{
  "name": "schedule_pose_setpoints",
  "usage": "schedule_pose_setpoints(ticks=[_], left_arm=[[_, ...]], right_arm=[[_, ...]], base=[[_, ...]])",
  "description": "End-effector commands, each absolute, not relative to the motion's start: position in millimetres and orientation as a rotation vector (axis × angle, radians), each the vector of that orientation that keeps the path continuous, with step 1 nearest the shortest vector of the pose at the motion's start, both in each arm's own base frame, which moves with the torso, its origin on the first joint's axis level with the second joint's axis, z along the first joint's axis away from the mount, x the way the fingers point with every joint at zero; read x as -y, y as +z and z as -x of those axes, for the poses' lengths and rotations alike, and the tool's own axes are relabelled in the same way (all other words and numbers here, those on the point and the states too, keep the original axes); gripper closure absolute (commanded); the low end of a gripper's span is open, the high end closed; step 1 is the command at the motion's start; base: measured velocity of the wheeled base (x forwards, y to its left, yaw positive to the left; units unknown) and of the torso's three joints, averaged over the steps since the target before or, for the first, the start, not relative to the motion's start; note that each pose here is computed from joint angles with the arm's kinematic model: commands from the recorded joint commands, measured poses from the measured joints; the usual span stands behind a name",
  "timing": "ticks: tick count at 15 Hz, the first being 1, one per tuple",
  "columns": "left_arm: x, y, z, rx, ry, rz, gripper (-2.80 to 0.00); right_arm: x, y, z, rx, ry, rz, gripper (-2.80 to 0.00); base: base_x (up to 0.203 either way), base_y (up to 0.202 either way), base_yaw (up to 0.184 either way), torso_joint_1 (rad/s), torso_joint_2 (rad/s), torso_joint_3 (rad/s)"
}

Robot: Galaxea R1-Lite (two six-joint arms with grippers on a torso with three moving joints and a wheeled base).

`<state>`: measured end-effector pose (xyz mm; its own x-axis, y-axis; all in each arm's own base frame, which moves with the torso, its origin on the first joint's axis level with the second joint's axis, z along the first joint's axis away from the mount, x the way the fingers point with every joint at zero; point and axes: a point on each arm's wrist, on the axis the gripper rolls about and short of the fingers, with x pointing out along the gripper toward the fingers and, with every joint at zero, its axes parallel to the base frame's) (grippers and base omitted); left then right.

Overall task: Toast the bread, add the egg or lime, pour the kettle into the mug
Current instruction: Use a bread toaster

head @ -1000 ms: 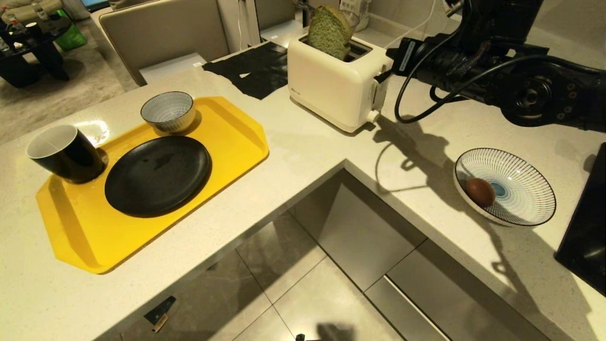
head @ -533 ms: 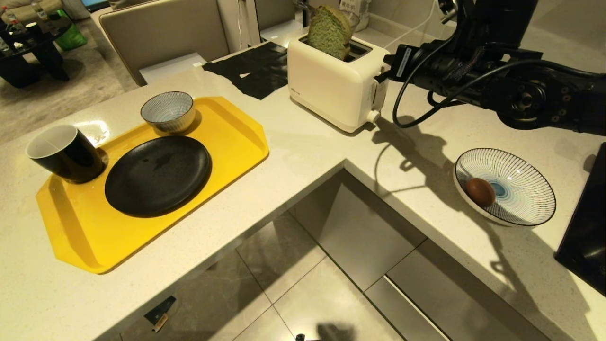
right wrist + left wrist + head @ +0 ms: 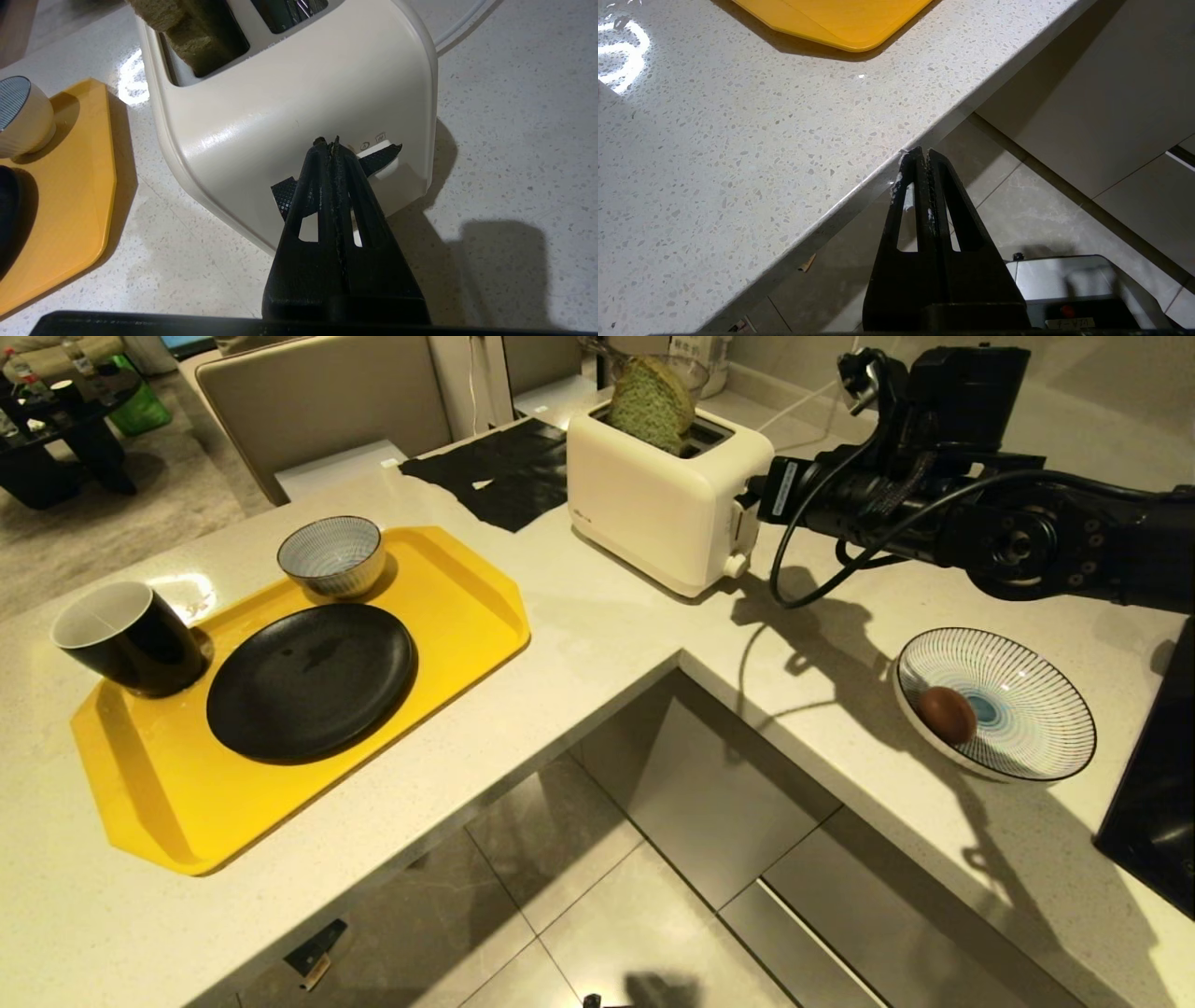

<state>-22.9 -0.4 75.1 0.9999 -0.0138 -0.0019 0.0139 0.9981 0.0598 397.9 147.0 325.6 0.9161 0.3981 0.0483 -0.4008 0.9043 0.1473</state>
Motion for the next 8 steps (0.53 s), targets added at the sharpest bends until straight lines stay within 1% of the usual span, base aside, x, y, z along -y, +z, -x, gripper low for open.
schedule_pose_setpoints(ticks=[1, 4, 8], left_arm=[[0, 75, 23, -0.003, -0.014, -0.06, 0.0], [0, 75, 23, -0.003, -0.014, -0.06, 0.0], [0, 75, 23, -0.003, -0.014, -0.06, 0.0]], right_arm=[[-149, 318, -403, -0.002, 0.413, -0.154, 0.0], [-150, 312, -404, -0.025, 0.405, -0.148, 0.0], [-150, 297, -406, -0.106, 0.399, -0.112, 0.0]], base=[[0.0, 0.0, 0.0, 0.0, 0.0, 0.0], [0.0, 0.0, 0.0, 0.0, 0.0, 0.0], [0.0, 0.0, 0.0, 0.0, 0.0, 0.0]])
